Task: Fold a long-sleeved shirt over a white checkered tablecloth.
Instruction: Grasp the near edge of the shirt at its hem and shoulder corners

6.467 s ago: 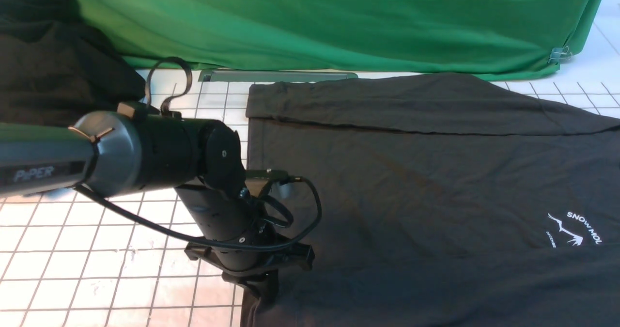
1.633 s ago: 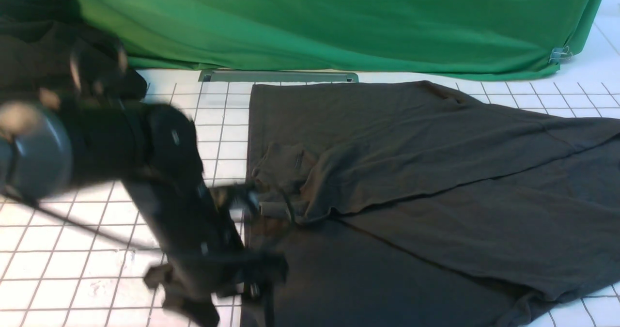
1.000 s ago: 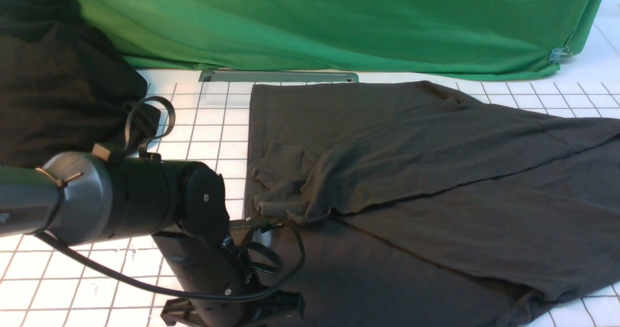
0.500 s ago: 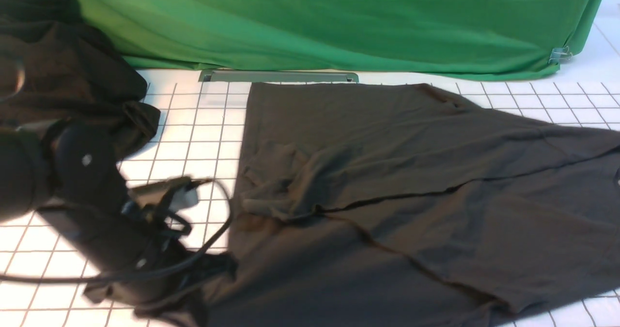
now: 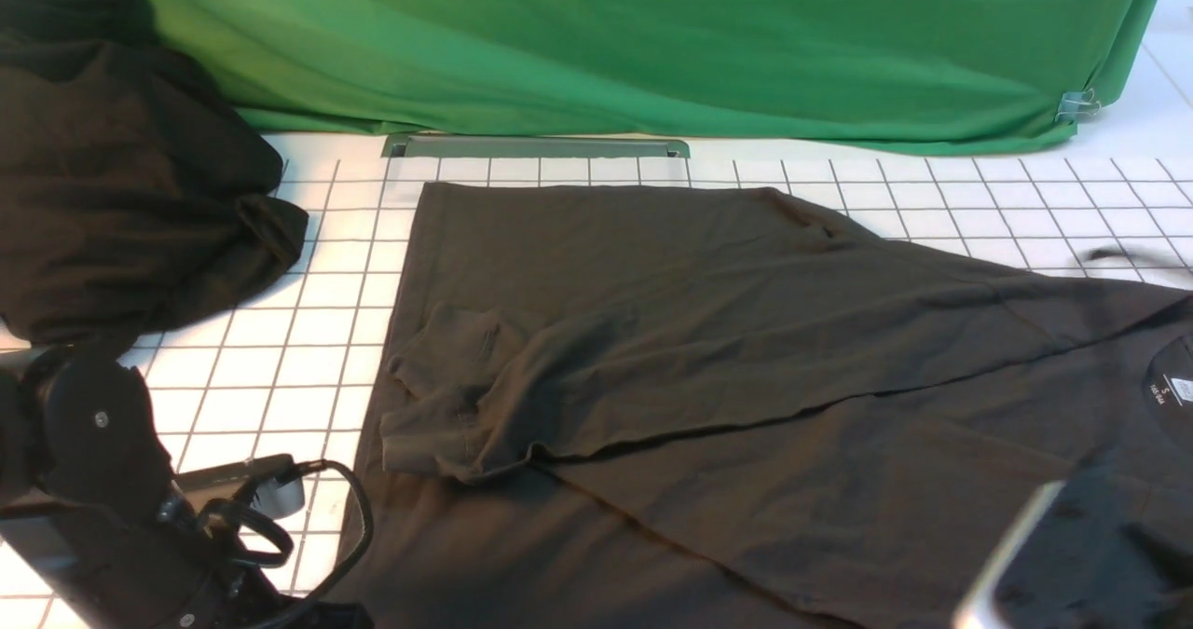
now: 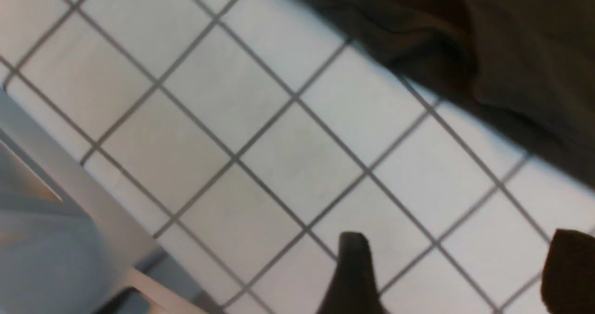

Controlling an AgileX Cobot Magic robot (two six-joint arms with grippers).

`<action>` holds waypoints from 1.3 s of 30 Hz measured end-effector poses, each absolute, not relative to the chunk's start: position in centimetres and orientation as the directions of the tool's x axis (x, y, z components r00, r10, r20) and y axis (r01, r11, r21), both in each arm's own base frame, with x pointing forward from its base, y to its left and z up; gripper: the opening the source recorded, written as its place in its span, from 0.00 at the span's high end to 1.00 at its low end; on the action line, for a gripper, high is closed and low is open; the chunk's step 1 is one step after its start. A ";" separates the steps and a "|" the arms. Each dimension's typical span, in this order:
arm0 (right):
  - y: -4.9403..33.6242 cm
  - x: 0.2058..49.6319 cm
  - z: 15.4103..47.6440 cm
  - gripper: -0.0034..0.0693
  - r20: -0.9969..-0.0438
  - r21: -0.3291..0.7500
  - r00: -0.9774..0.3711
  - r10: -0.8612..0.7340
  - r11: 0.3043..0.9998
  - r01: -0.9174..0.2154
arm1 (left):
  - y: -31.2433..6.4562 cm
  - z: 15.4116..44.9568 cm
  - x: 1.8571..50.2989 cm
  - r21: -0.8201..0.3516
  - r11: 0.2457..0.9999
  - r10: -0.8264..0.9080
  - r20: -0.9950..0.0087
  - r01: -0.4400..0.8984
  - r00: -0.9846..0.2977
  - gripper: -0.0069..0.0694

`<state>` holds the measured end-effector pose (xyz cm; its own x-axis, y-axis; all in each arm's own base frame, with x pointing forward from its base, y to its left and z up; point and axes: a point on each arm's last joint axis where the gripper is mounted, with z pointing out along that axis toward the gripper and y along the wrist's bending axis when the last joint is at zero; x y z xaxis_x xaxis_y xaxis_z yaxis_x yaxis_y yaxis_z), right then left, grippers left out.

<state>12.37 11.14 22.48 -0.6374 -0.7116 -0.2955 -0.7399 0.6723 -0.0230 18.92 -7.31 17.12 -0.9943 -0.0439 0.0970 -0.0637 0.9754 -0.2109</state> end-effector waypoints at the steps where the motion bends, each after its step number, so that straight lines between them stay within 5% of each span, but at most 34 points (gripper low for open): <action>1: 11.8 12.6 22.0 0.25 -0.275 -0.046 -0.603 -0.749 0.637 -0.769 | -7.3 17.1 18.9 -0.211 0.975 -0.043 0.096 -0.062 -0.994 0.88; 4: 13.8 13.4 20.9 0.22 -0.202 -0.127 -0.504 -0.840 0.532 -0.837 | -7.3 17.1 19.0 -0.212 0.976 -0.039 0.092 -0.058 -0.995 0.88; 10: 16.3 15.4 19.6 0.15 -0.102 -0.221 -0.418 -0.903 0.430 -0.875 | -7.3 17.1 19.0 -0.212 0.976 -0.039 0.092 -0.058 -0.995 0.88; 19: 17.8 16.7 16.8 0.16 0.013 -0.221 -0.393 -0.919 0.381 -0.898 | -7.3 17.1 19.0 -0.214 0.976 -0.015 0.085 -0.033 -0.996 0.88; 23: 18.1 16.9 16.5 0.16 -0.006 -0.223 -0.383 -0.924 0.375 -0.900 | -7.3 17.1 19.0 -0.215 0.976 -0.015 0.083 -0.033 -0.996 0.88; 26: 18.3 17.1 16.4 0.20 -0.026 -0.226 -0.377 -0.926 0.372 -0.900 | -7.3 17.1 19.0 -0.215 0.976 -0.015 0.082 -0.033 -0.996 0.88; 30: 18.4 17.1 16.4 0.46 -0.040 -0.228 -0.373 -0.927 0.372 -0.900 | -7.3 17.1 19.1 -0.216 0.976 -0.015 0.073 -0.030 -0.997 0.88; 33: 18.4 17.1 16.4 0.55 -0.040 -0.228 -0.372 -0.927 0.371 -0.900 | -7.3 17.1 19.1 -0.216 0.976 -0.013 0.071 -0.029 -0.997 0.88; 39: 18.4 17.1 16.3 0.59 -0.036 -0.227 -0.372 -0.928 0.370 -0.901 | -7.3 17.1 19.1 -0.216 0.976 -0.010 0.070 -0.025 -0.997 0.88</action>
